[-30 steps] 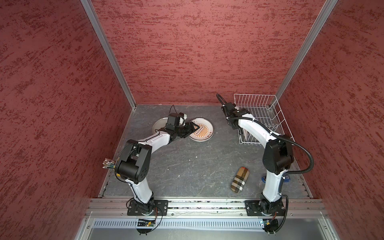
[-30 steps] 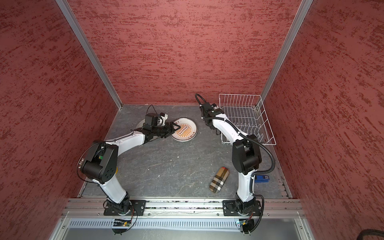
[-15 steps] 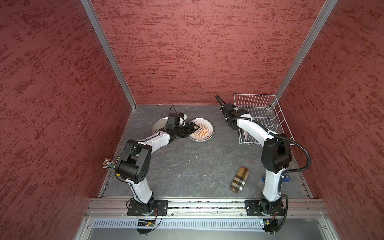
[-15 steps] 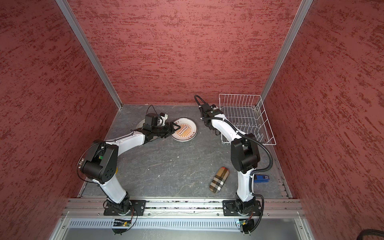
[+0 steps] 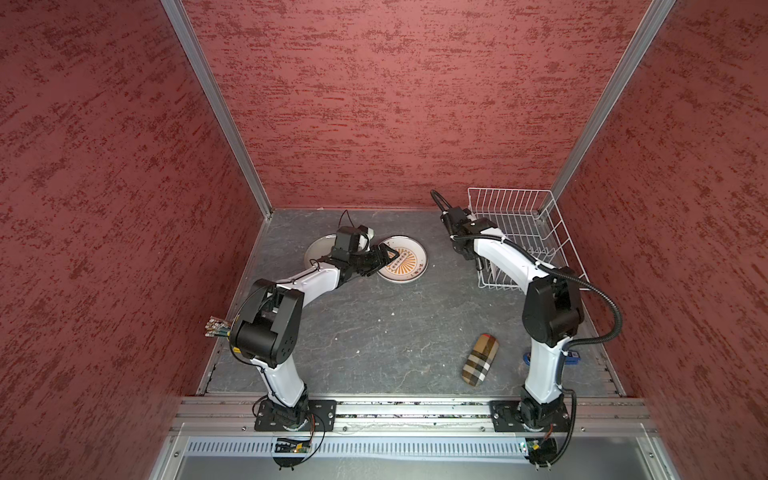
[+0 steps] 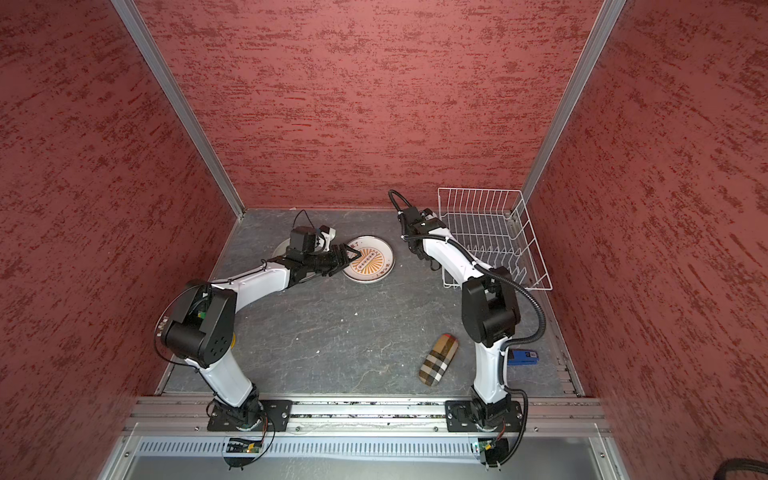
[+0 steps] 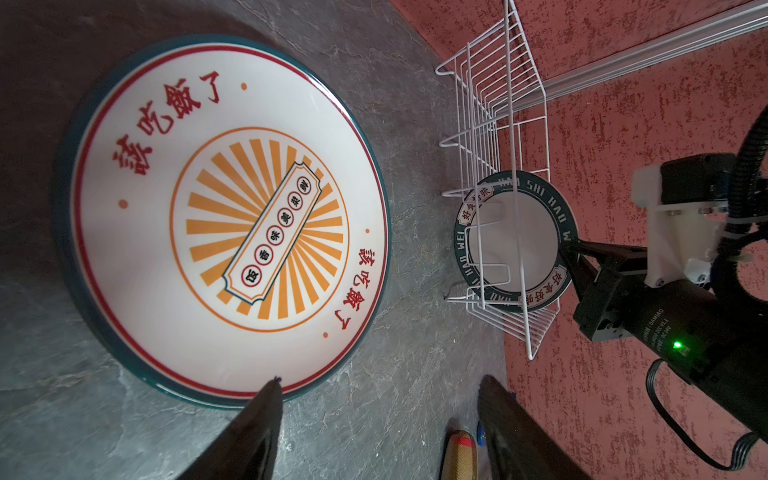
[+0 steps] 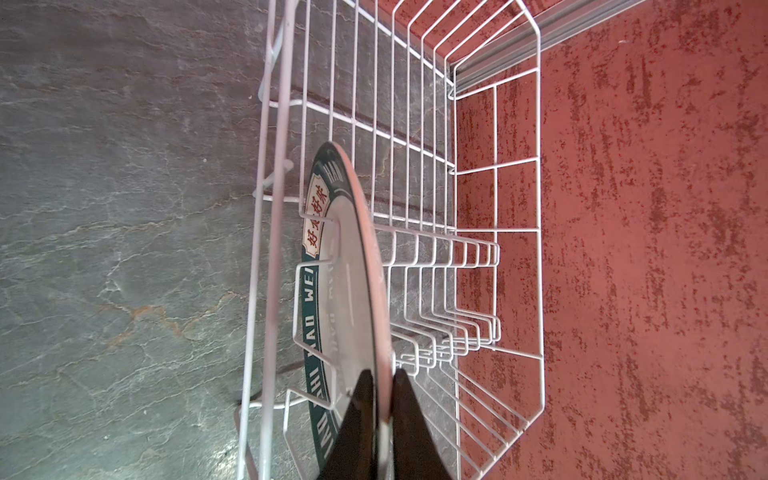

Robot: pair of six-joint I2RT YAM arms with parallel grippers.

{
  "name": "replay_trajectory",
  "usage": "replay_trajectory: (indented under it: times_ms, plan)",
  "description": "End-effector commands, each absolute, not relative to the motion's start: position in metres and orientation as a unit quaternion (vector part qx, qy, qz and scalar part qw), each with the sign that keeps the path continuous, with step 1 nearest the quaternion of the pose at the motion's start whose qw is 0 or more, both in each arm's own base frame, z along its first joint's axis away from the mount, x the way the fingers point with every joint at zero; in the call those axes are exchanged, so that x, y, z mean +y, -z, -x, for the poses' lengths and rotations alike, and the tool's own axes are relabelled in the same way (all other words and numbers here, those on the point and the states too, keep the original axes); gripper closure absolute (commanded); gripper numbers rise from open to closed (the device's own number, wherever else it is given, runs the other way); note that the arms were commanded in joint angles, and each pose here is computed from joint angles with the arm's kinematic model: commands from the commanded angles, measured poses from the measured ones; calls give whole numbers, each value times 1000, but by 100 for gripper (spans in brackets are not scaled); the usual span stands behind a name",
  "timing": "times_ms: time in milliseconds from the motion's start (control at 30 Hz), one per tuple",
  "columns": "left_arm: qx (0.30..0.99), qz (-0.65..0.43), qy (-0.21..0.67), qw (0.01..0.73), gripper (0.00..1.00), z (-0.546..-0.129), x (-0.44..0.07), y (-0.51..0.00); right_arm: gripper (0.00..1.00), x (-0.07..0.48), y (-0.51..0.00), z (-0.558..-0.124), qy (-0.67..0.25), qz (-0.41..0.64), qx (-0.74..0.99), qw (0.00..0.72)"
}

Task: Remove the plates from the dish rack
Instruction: 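Lift the green-rimmed plate up out of the rack with the right gripper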

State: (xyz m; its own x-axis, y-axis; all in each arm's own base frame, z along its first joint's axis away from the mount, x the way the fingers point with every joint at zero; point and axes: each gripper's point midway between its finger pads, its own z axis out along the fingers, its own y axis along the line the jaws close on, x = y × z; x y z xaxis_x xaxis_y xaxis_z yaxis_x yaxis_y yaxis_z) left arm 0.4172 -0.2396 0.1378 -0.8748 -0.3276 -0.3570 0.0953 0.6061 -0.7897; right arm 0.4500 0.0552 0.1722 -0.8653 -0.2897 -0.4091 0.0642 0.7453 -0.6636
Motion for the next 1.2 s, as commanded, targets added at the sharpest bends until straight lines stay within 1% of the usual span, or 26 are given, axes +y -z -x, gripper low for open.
replay_trajectory:
  times_ms: [0,67,300,567,767,867,1000,1100,1167]
  plan:
    - [858,60,444,252,25,-417,-237,-146,94,54,-171,-452,373,63,890,254]
    - [857,59,446,253,25,-418,-238,-147,100,53,-172,-451,380,64,887,254]
    - [856,55,447,253,25,-420,-239,-150,100,48,-194,-449,399,56,873,276]
    - [847,51,457,266,24,-419,-240,-159,100,37,-273,-436,392,15,844,367]
    - [839,49,471,267,23,-420,-243,-165,100,28,-324,-420,382,-16,823,419]
    - [839,55,472,266,23,-421,-242,-165,100,33,-351,-412,316,-38,820,475]
    - [826,78,494,260,22,-427,-237,-164,100,67,-370,-406,145,-39,829,539]
    - [814,82,515,256,22,-428,-238,-167,100,102,-359,-408,29,-23,840,542]
    - [813,82,518,253,22,-428,-239,-168,100,119,-347,-413,-20,-19,845,533]
